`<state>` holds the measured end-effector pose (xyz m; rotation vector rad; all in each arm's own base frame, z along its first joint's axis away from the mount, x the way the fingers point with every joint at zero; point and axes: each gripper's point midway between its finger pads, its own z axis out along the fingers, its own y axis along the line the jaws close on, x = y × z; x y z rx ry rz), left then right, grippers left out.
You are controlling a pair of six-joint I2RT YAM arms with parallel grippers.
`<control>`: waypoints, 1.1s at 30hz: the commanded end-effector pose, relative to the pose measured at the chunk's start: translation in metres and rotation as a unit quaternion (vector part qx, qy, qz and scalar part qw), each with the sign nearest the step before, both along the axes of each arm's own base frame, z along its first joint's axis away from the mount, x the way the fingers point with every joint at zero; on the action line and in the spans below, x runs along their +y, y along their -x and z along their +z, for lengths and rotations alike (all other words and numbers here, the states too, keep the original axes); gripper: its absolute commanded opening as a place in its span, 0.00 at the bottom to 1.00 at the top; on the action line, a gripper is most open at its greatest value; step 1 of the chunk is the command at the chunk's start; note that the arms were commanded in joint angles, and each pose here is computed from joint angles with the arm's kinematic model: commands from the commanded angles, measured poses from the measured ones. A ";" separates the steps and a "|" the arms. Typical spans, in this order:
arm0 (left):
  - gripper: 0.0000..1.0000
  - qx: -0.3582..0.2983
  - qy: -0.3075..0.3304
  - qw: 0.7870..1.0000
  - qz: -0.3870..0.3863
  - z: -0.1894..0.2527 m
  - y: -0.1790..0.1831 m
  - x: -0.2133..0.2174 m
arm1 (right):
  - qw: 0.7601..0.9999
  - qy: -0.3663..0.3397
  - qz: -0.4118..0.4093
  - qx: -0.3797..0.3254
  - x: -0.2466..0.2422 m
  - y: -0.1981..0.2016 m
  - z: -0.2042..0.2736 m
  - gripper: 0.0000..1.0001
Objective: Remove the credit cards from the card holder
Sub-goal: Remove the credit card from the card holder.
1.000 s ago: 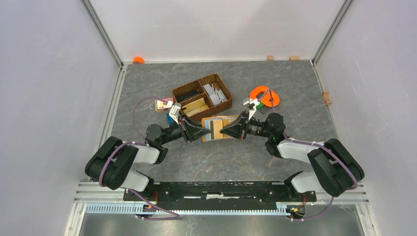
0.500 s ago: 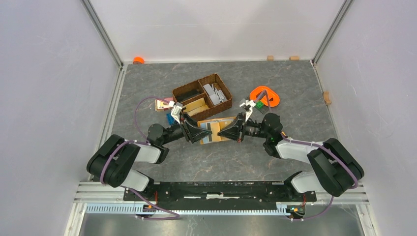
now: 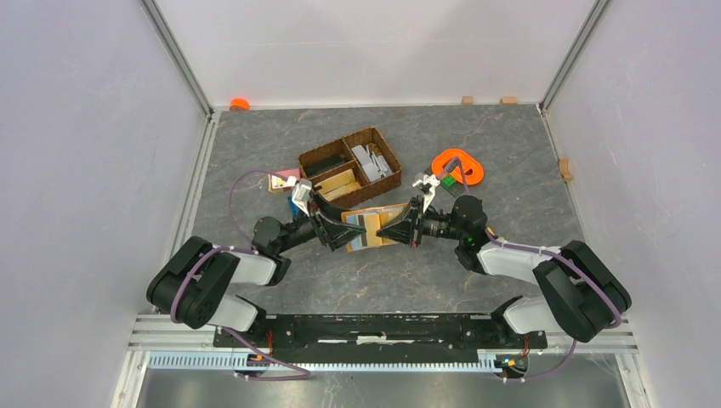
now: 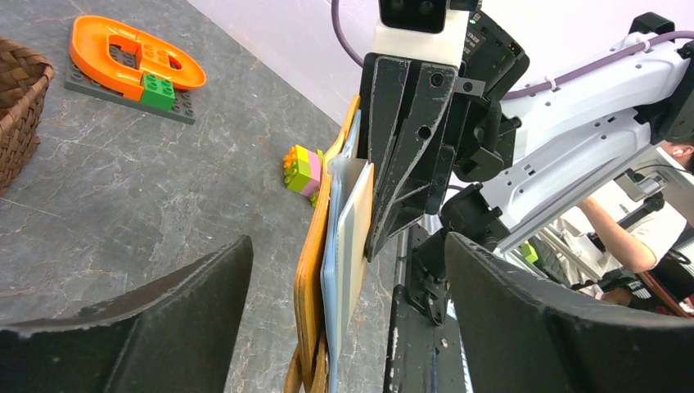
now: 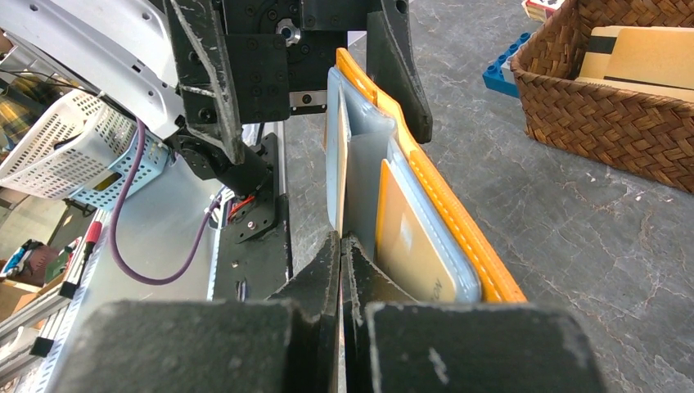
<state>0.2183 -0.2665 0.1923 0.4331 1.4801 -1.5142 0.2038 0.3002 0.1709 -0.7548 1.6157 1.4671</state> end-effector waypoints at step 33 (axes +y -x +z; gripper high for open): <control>0.02 -0.055 -0.002 0.998 -0.024 0.013 0.000 -0.011 | 0.998 -0.015 0.014 -0.053 0.009 -0.001 0.025 0.00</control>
